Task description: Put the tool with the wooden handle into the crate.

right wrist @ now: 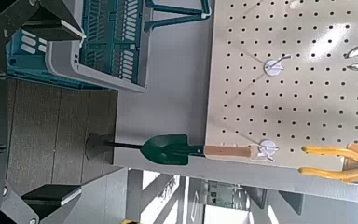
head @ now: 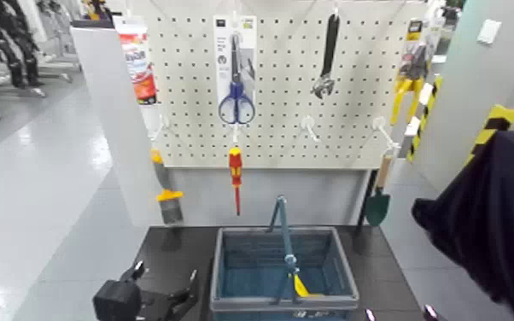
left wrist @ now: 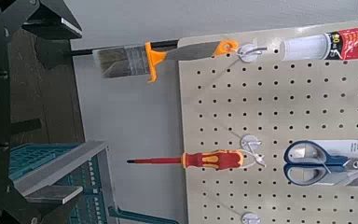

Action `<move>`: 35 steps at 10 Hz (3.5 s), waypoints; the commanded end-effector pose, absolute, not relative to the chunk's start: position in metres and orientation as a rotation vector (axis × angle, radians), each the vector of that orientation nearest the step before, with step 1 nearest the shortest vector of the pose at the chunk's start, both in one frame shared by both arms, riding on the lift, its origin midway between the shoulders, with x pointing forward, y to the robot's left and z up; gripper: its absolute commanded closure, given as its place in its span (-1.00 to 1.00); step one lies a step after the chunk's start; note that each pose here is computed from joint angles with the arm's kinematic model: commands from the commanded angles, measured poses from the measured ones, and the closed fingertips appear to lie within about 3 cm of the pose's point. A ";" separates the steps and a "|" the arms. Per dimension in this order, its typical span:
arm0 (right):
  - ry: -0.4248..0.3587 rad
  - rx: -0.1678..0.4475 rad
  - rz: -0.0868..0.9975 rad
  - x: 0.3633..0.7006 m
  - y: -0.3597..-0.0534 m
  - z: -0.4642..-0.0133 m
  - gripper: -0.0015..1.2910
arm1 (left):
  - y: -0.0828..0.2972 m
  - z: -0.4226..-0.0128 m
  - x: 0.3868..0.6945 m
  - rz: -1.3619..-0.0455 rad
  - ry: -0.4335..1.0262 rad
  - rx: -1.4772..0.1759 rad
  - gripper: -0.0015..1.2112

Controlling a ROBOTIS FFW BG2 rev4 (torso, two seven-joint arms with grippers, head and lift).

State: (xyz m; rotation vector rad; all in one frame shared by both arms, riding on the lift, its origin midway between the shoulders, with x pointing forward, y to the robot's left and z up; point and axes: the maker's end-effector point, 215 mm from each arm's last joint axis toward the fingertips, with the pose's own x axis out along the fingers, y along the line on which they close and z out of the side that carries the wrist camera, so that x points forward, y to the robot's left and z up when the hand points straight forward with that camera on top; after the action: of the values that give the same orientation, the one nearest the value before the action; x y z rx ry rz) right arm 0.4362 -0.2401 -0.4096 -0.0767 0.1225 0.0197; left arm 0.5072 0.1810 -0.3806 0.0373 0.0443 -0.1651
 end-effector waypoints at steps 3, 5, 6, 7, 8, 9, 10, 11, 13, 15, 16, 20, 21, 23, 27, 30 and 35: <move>0.124 -0.067 0.014 0.436 -0.242 -0.411 -0.78 | 0.180 -0.382 0.507 -0.167 0.047 0.033 -0.78; 0.127 -0.062 0.015 0.441 -0.253 -0.409 -0.78 | 0.179 -0.382 0.507 -0.168 0.047 0.030 -0.78; 0.124 -0.068 0.022 0.447 -0.262 -0.404 -0.78 | 0.180 -0.382 0.507 -0.166 0.047 0.029 -0.78; 0.126 -0.073 0.048 0.455 -0.268 -0.400 -0.78 | 0.179 -0.382 0.507 -0.167 0.047 0.024 -0.78; 0.131 -0.079 0.073 0.465 -0.277 -0.395 -0.78 | 0.178 -0.382 0.507 -0.170 0.047 0.024 -0.78; 0.138 -0.087 0.106 0.476 -0.283 -0.391 -0.78 | 0.179 -0.380 0.508 -0.168 0.044 0.023 -0.78; 0.139 -0.095 0.128 0.487 -0.290 -0.385 -0.78 | 0.179 -0.381 0.507 -0.166 0.043 0.021 -0.78; 0.145 -0.105 0.158 0.497 -0.292 -0.381 -0.78 | 0.179 -0.381 0.507 -0.166 0.041 0.019 -0.78; 0.142 -0.119 0.200 0.518 -0.298 -0.369 -0.78 | 0.180 -0.380 0.507 -0.165 0.039 0.017 -0.78; 0.130 -0.144 0.218 0.534 -0.305 -0.353 -0.78 | 0.179 -0.380 0.507 -0.164 0.038 0.013 -0.78; 0.123 -0.142 0.219 0.541 -0.311 -0.347 -0.78 | 0.180 -0.380 0.507 -0.164 0.038 0.013 -0.78; 0.129 -0.135 0.271 0.568 -0.332 -0.329 -0.79 | 0.179 -0.380 0.508 -0.165 0.036 0.012 -0.78; 0.128 -0.126 0.289 0.576 -0.335 -0.325 -0.79 | 0.179 -0.381 0.508 -0.165 0.037 0.012 -0.78; 0.131 -0.127 0.304 0.588 -0.344 -0.320 -0.79 | 0.179 -0.380 0.508 -0.165 0.034 0.010 -0.78; 0.131 -0.102 0.366 0.623 -0.336 -0.319 -0.79 | 0.176 -0.380 0.509 -0.169 0.032 0.007 -0.78; 0.121 -0.103 0.385 0.646 -0.330 -0.316 -0.79 | 0.175 -0.377 0.511 -0.173 0.024 0.005 -0.78; 0.110 -0.098 0.400 0.681 -0.318 -0.313 -0.79 | 0.172 -0.376 0.513 -0.184 0.015 0.002 -0.78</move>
State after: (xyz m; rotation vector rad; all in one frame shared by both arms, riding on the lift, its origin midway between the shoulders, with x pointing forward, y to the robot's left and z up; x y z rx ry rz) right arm 0.6771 -0.3197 -0.3142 -0.0967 0.1109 0.3993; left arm 0.5123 0.1720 -0.3770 0.0032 0.0175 -0.1841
